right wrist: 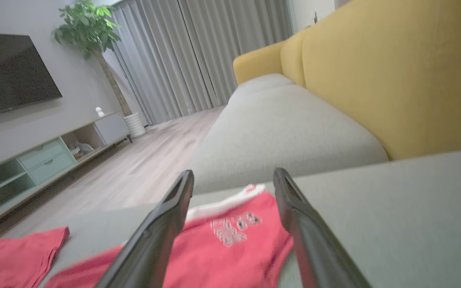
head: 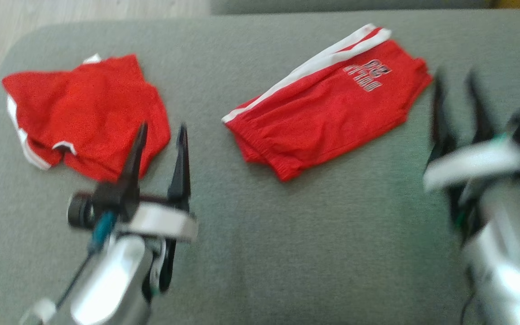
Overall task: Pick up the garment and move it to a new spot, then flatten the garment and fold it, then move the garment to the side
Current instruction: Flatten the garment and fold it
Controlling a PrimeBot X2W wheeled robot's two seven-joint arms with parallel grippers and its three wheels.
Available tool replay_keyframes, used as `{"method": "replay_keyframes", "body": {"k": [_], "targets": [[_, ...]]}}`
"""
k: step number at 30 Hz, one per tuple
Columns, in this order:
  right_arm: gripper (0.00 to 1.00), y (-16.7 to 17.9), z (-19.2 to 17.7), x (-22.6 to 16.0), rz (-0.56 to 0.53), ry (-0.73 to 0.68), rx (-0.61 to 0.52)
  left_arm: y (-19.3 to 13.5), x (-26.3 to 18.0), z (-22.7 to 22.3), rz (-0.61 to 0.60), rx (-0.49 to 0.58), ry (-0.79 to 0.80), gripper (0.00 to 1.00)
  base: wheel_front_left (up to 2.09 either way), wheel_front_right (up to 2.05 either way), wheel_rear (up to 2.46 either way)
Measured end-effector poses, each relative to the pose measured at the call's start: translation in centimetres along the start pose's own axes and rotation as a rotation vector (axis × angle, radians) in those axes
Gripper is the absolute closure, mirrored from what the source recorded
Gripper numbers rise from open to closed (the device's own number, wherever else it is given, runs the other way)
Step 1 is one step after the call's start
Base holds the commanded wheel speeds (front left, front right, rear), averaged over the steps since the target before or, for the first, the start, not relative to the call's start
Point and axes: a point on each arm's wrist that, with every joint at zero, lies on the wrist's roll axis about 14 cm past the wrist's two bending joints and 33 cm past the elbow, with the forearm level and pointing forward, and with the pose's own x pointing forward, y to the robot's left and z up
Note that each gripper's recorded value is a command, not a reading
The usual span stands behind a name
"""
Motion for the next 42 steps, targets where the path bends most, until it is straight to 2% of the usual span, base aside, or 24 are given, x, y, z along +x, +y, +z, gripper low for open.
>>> {"method": "replay_keyframes", "body": {"k": [4, 7, 11, 16, 21, 24, 28, 33, 42], "targets": [[0.0, 0.8, -3.9, -6.1, -0.038, 0.076, 0.022, -0.6, -2.5, -1.4, 0.009, -0.013, 0.027, 0.0, 0.0, 0.0, 0.0], [0.0, 1.3, -5.3, -9.0, -0.051, 0.108, 0.019, -1.3, -3.6, -1.9, -0.001, -0.019, 0.032, 0.0, 0.0, 0.0, 0.0], [0.0, 1.6, -5.5, -10.4, -0.066, 0.108, 0.028, -1.7, -4.6, -2.4, 0.003, -0.033, 0.036, 0.0, 0.0, 0.0, 0.0], [0.0, 1.6, -5.6, -10.5, -0.072, 0.108, 0.028, -1.8, -5.4, -3.3, 0.015, -0.057, 0.053, 0.0, 0.0, 0.0, 0.0], [0.0, 0.9, -5.3, -8.4, -0.072, 0.112, -0.006, -1.3, -4.6, -3.7, 0.01, -0.05, 0.055, 0.0, 0.0, 0.0, 0.0], [0.0, -0.8, -4.1, -5.3, -0.094, 0.108, -0.028, -1.1, -3.3, -3.6, 0.008, -0.045, 0.046, 0.0, 0.0, 0.0, 0.0], [0.0, -3.9, -3.8, -0.5, -0.135, 0.191, -0.095, -0.4, -1.9, -4.1, 0.012, -0.04, 0.051, 0.0, 0.0, 0.0, 0.0], [0.0, -6.4, -7.1, 2.8, -0.201, 0.357, -0.05, 1.1, -1.5, -5.7, 0.052, -0.045, 0.089, 0.0, 0.0, 0.0, 0.0], [0.0, -7.5, -12.7, 5.6, -0.225, 0.579, -0.059, 3.5, -1.5, -6.5, 0.114, -0.031, 0.111, 0.0, 0.0, 0.0, 0.0]]}}
